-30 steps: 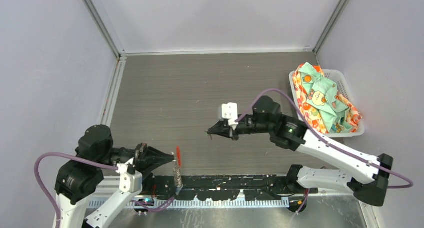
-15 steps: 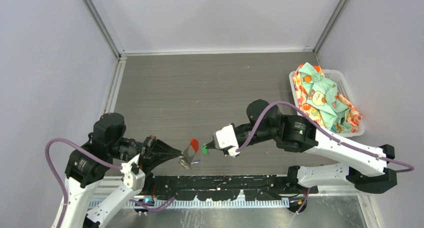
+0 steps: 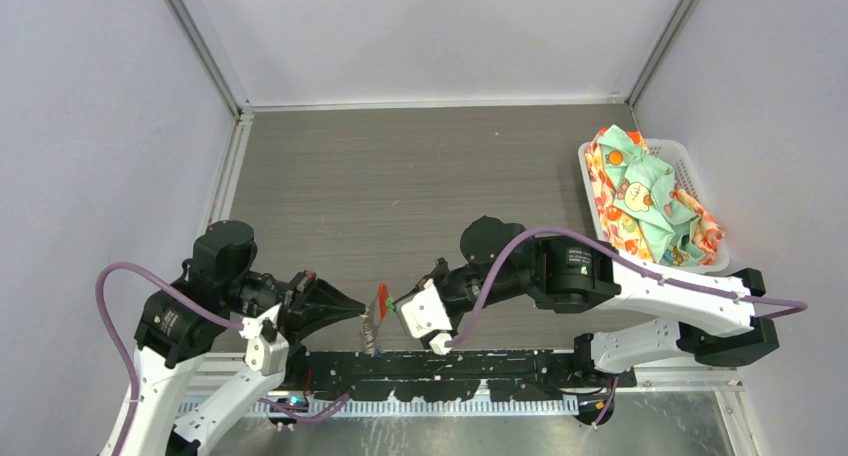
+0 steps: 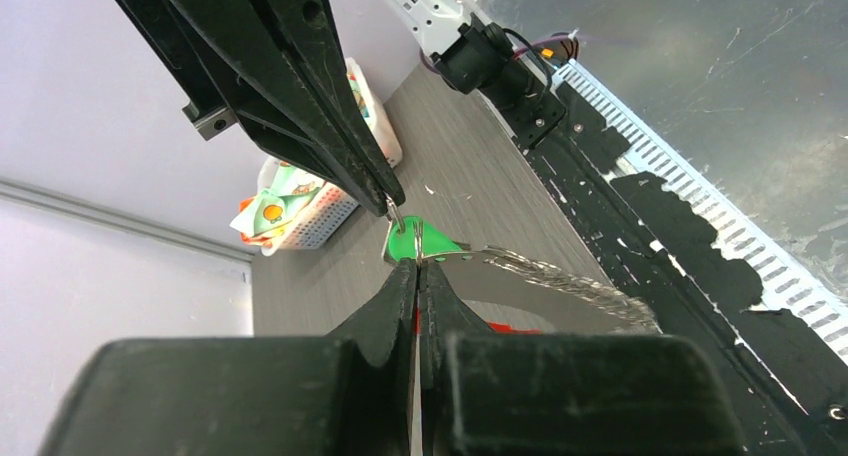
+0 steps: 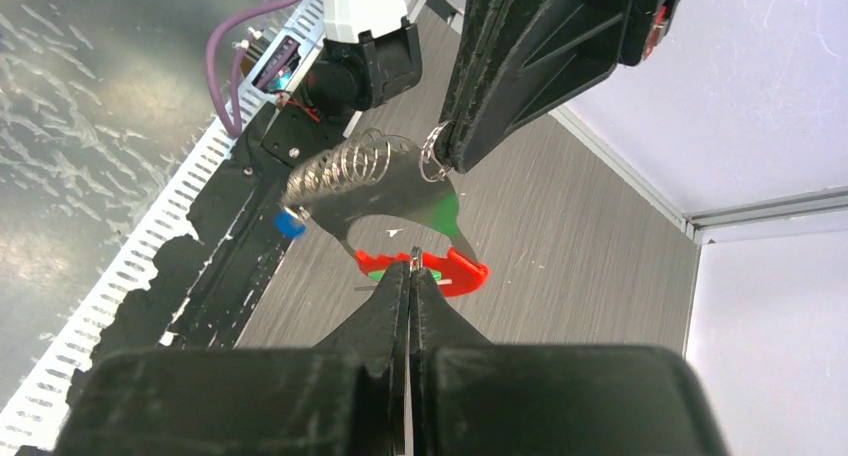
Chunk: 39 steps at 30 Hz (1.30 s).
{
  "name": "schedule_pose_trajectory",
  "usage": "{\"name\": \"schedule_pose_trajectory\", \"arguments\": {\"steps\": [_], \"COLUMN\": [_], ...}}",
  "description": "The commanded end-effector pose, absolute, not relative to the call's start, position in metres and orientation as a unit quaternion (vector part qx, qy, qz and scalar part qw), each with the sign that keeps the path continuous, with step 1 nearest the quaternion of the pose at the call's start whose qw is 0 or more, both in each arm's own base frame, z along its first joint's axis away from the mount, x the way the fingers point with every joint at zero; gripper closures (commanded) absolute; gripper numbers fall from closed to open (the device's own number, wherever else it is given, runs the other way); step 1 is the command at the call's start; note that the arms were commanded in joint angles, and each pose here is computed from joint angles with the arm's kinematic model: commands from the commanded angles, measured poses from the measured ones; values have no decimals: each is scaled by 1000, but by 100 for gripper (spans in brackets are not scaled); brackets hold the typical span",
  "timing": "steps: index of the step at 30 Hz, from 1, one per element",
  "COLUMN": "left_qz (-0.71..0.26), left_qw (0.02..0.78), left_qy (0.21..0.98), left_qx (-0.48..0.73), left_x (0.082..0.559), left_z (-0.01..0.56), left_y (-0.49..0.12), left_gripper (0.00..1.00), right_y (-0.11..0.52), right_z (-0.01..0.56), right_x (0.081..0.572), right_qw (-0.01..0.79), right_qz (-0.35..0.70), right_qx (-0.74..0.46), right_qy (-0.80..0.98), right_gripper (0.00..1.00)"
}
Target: Put the keys on the keyring
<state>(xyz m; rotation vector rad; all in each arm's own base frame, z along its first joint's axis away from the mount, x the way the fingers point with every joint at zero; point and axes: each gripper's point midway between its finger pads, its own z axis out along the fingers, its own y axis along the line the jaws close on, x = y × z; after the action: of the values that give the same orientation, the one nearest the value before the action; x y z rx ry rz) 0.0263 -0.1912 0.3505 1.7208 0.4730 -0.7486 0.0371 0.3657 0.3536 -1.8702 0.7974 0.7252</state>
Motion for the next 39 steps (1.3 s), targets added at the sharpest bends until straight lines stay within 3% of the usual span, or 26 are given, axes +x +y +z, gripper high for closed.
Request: {"name": "schedule_pose_trajectory", "arguments": {"steps": [1,16,39], "left_qz": [-332,-358,-343], "left_qw": [575,558,567], "left_qy": [179,222,226], "left_qx": [726,716,714], "left_x": [24,23,22], "left_z": [360,359,355], "left_y": [-195,-194,-191], "left_gripper": [100,100,100], "right_y": [367,382,393], "right_z": [374,377,385], "right_x": [39,38,27], "right_qw": [496,521,536], "right_qz": [275,225,219], "right_qx": [-761,-768,-765], "right_qy": [314,297,281], "right_gripper": [99,99,99]}}
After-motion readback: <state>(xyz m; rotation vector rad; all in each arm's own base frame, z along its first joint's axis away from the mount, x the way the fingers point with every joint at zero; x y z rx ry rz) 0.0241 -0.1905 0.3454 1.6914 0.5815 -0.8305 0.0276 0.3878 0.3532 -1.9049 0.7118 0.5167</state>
